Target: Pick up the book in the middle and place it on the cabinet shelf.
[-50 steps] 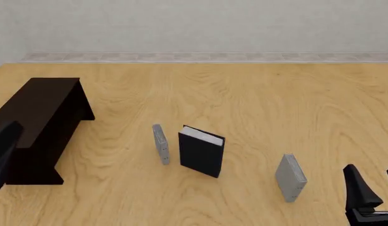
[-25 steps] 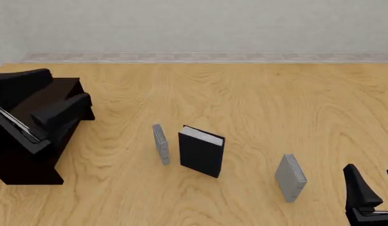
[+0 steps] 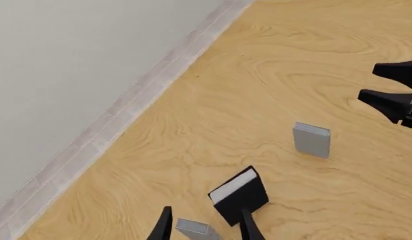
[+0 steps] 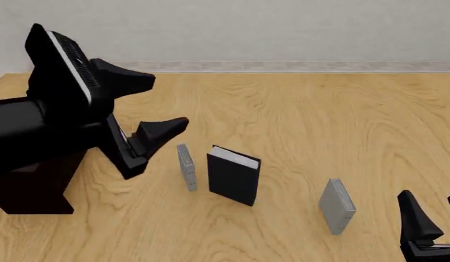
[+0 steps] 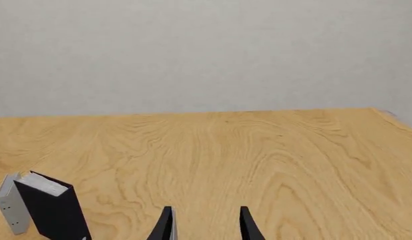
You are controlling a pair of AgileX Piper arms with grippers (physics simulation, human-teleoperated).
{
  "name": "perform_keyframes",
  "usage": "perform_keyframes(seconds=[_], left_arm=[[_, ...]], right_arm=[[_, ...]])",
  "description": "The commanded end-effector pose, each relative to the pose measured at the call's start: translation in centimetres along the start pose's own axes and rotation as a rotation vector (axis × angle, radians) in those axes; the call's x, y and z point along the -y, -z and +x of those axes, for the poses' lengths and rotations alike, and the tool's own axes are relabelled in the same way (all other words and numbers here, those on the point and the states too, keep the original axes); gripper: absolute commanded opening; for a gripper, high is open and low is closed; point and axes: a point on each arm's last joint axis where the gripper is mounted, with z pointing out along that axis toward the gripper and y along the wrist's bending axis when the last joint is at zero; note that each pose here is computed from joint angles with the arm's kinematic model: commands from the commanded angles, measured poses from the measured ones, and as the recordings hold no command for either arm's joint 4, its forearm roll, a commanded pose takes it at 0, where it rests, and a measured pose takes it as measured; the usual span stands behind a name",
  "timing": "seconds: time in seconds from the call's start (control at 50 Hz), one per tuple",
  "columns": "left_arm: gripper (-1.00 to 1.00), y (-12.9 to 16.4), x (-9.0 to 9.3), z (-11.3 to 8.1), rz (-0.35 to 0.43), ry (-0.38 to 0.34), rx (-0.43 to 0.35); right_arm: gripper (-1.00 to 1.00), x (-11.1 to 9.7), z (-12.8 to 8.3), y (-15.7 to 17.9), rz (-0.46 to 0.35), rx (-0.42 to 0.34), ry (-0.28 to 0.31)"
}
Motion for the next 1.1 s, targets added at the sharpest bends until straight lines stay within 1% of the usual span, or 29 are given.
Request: perform_keyframes(seconds=[0.02,0.08,0.12,0.18,0.24,0.26,0.3,0.32,0.34,0.36,0.42,0.48,0.5,0.52,0.54,0.62,0.64,0.68,0.76,0.78,0.8,0.82,0.86,0.92,0.96,0.98,1.0,1.06,1.1], left_arm=[[1.0,-3.0,1.2,-2.0,0.123,-0.122,-0.093],[1.0,-3.4,1.2,-2.2,0.133,-0.134,-0.111],[1.0,-3.5,1.4,-2.9,0.152,-0.139,-0.115],[1.0,-3.8,1.7,-3.2,0.178,-0.174,-0.137],[1.0,-3.9,2.1,-3.6,0.2,-0.176,-0.145],[1.0,-4.2,2.2,-3.8,0.215,-0.187,-0.16],[1.0,-4.4,2.1,-3.9,0.213,-0.191,-0.162],[1.0,-4.6,2.3,-3.9,0.223,-0.208,-0.167],[1.0,-4.8,2.5,-4.0,0.231,-0.207,-0.174],[1.0,-5.1,2.5,-4.0,0.235,-0.226,-0.177],[1.0,-5.7,2.4,-4.7,0.234,-0.214,-0.18],[1.0,-6.4,3.1,-4.7,0.271,-0.257,-0.199],[1.0,-6.4,3.1,-4.7,0.271,-0.257,-0.199],[1.0,-6.7,3.2,-4.6,0.276,-0.263,-0.211],[1.0,-7.4,3.7,-4.1,0.298,-0.293,-0.238],[1.0,-7.9,4.0,-4.2,0.316,-0.319,-0.248],[1.0,-8.4,3.7,-4.5,0.309,-0.311,-0.254],[1.0,-8.8,3.6,-4.5,0.308,-0.324,-0.256],[1.0,-9.3,3.7,-4.6,0.309,-0.318,-0.256],[1.0,-9.3,3.9,-4.5,0.314,-0.318,-0.257],[1.0,-9.6,4.6,-3.9,0.337,-0.33,-0.276],[1.0,-9.9,4.7,-3.2,0.347,-0.34,-0.299],[1.0,-10.5,4.8,-2.0,0.355,-0.374,-0.323],[1.0,-11.1,4.8,-1.2,0.367,-0.384,-0.357],[1.0,-11.0,5.0,-1.7,0.371,-0.376,-0.353],[1.0,-11.1,4.6,-2.4,0.356,-0.357,-0.338],[1.0,-11.2,4.5,-2.5,0.352,-0.359,-0.337],[1.0,-11.8,4.6,-1.5,0.371,-0.384,-0.374],[1.0,-11.9,4.8,-1.1,0.381,-0.387,-0.391]], right_arm=[[1.0,0.0,0.0,0.0,0.0,0.0,-0.001],[1.0,0.0,0.0,0.0,0.0,-0.001,0.0],[1.0,0.0,0.0,0.0,0.0,-0.001,0.002],[1.0,0.0,0.0,0.0,0.0,-0.001,0.001],[1.0,0.0,0.0,0.0,-0.001,-0.001,0.001],[1.0,0.0,0.0,0.0,0.0,-0.001,0.001],[1.0,0.0,0.0,0.0,0.0,-0.001,0.001],[1.0,0.0,0.0,0.0,0.0,-0.001,0.001],[1.0,0.0,0.0,0.0,0.0,-0.001,0.001],[1.0,0.0,0.0,0.0,0.0,-0.001,0.001],[1.0,0.0,0.0,0.0,0.0,-0.001,-0.001],[1.0,0.0,0.0,-0.1,0.0,-0.002,0.0],[1.0,0.0,0.0,-0.1,0.0,-0.002,0.0],[1.0,0.0,0.0,-0.1,0.001,-0.003,-0.001],[1.0,0.0,0.0,-0.1,0.001,-0.003,-0.001],[1.0,0.0,0.0,-0.1,0.001,-0.003,-0.002],[1.0,0.0,0.0,-0.1,0.001,-0.003,-0.002],[1.0,0.0,0.0,-0.1,0.002,-0.003,-0.004],[1.0,0.0,0.0,-0.1,0.003,-0.004,-0.007],[1.0,0.0,0.0,-0.1,0.003,-0.004,-0.007],[1.0,0.0,0.0,-0.1,0.003,-0.005,-0.007],[1.0,0.0,0.0,-0.1,0.002,-0.005,-0.006],[1.0,0.0,0.0,-0.1,0.002,-0.005,-0.005],[1.0,0.0,0.0,-0.1,0.002,-0.005,-0.007],[1.0,0.0,0.0,-0.1,0.002,-0.005,-0.006],[1.0,0.0,0.0,-0.1,0.002,-0.006,-0.006],[1.0,0.0,0.0,-0.1,0.002,-0.006,-0.006],[1.0,0.0,0.0,-0.1,0.002,-0.005,-0.006],[1.0,0.0,0.0,-0.1,0.002,-0.005,-0.005]])
